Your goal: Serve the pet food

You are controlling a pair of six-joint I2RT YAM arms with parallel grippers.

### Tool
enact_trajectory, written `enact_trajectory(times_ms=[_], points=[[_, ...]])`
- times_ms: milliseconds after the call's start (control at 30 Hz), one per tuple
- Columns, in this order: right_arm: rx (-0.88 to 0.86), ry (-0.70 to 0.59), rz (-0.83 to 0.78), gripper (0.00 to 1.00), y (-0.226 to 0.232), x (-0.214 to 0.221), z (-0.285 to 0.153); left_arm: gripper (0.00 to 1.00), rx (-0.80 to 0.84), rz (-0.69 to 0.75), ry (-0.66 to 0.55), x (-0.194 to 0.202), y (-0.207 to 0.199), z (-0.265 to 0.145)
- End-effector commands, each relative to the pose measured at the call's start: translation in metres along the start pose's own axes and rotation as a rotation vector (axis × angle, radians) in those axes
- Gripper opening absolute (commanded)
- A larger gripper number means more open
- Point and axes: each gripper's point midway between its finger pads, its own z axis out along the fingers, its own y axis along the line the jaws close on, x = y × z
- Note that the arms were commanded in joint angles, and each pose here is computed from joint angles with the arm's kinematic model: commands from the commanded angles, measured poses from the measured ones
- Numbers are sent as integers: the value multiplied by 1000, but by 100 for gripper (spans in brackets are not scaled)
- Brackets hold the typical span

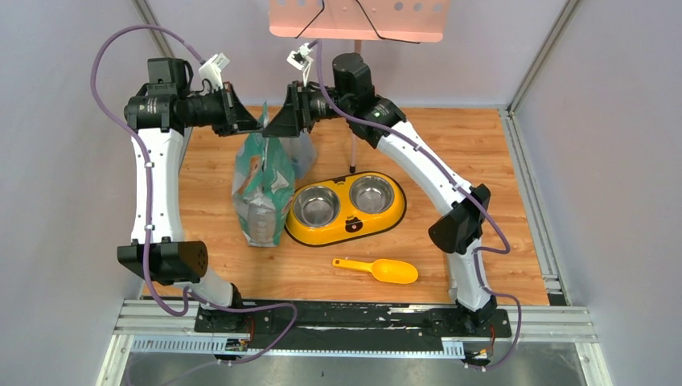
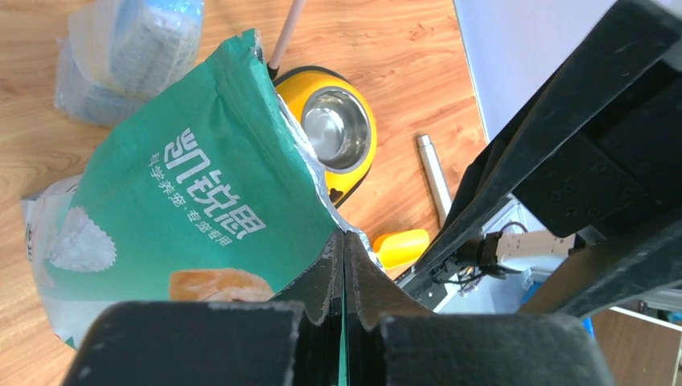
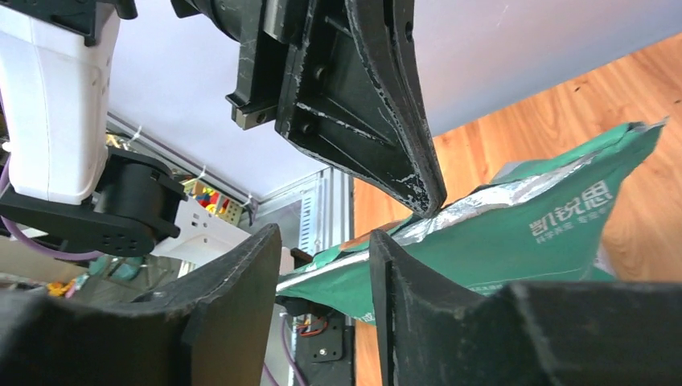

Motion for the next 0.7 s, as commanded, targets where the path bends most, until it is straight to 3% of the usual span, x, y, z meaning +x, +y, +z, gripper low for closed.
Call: enact_trajectory(times_ms=[0, 500, 567, 667], points=[[19, -2, 65, 42, -6, 5, 10, 0, 61, 19, -44, -9, -17, -7], [131, -37, 94, 36, -32, 6, 15, 0, 4, 43, -42, -8, -6, -7], [133, -36, 93, 35, -33, 7, 15, 3, -23, 58, -53, -9, -4, -10], [140, -31, 115, 33, -39, 10, 18, 17, -22, 76, -77, -14, -11, -15]])
